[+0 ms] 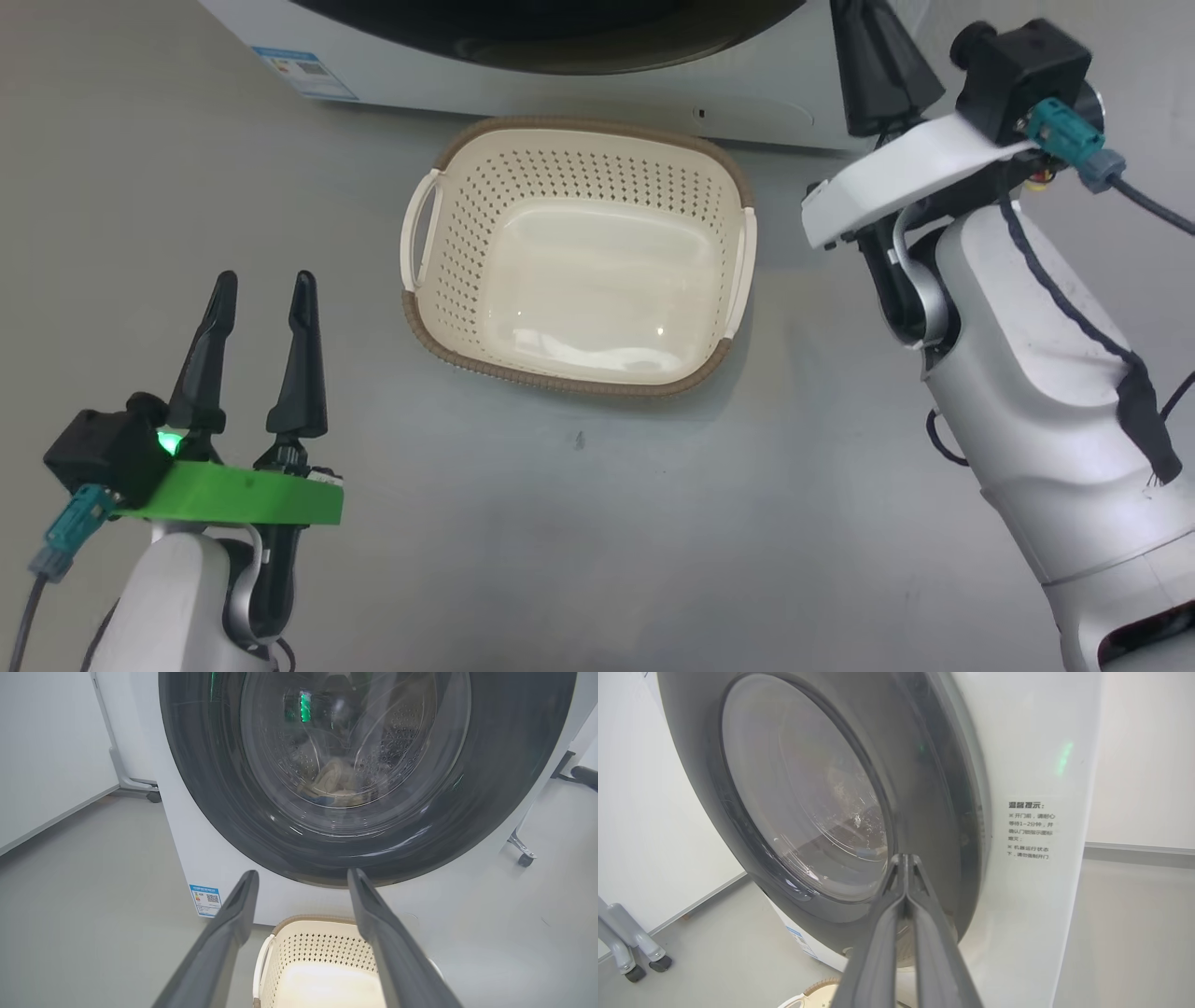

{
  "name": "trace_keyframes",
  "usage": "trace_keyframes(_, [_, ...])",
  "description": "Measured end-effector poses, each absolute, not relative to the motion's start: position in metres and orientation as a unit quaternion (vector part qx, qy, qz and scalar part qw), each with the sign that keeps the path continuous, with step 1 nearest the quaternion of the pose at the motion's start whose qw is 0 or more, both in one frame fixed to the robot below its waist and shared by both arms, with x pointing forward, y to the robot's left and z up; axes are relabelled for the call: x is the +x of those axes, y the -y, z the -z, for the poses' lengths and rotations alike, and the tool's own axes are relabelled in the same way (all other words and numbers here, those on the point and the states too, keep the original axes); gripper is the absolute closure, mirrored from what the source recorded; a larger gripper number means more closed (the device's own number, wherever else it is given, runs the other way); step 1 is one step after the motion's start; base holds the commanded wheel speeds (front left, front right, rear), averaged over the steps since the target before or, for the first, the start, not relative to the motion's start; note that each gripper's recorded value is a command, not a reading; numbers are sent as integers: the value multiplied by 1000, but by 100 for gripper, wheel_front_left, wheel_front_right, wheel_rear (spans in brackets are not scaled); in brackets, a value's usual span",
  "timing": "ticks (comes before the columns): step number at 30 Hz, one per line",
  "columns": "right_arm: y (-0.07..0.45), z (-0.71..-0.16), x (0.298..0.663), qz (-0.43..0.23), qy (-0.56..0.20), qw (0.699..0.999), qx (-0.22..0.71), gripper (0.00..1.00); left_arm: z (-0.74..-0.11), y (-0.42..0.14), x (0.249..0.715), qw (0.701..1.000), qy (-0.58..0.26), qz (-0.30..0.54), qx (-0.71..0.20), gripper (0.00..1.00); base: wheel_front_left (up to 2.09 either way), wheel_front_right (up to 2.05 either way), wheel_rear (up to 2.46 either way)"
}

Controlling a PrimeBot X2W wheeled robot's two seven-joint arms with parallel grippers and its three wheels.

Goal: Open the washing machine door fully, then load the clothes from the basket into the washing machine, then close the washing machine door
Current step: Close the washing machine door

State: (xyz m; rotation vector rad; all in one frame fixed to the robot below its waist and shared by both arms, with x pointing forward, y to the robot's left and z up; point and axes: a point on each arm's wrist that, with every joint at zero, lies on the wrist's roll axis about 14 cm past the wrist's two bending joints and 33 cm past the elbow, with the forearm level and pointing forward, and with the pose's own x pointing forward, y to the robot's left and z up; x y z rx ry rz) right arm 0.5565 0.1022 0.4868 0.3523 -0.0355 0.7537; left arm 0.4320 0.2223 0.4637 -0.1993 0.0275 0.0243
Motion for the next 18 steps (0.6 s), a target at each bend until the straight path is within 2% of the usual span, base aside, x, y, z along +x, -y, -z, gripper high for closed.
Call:
trace_keyframes(6, [-83,-485,536,-348,0,923,166,100,-470,-220,422,996,-9,-4,-93,0,0,0,0])
trace_keyframes(7, [-79,-486,533,-344,-1,924,166,89,-471,-218,420,996,-8,-2,-93,0,0,0,0])
trace_keyframes(8, [-74,-486,531,-337,-2,926,169,58,-472,-217,419,996,-7,-1,-94,0,0,0,0])
trace_keyframes(9, [-69,-487,528,-329,-5,928,173,8,-473,-216,417,995,-6,0,-95,0,0,0,0])
trace_keyframes(10, [-65,-486,525,-325,-7,930,172,0,-474,-215,416,995,-4,2,-97,0,0,0,0])
trace_keyframes(18, [-30,-493,502,-287,-10,945,158,0,-484,-213,402,996,7,8,-94,0,0,0,0])
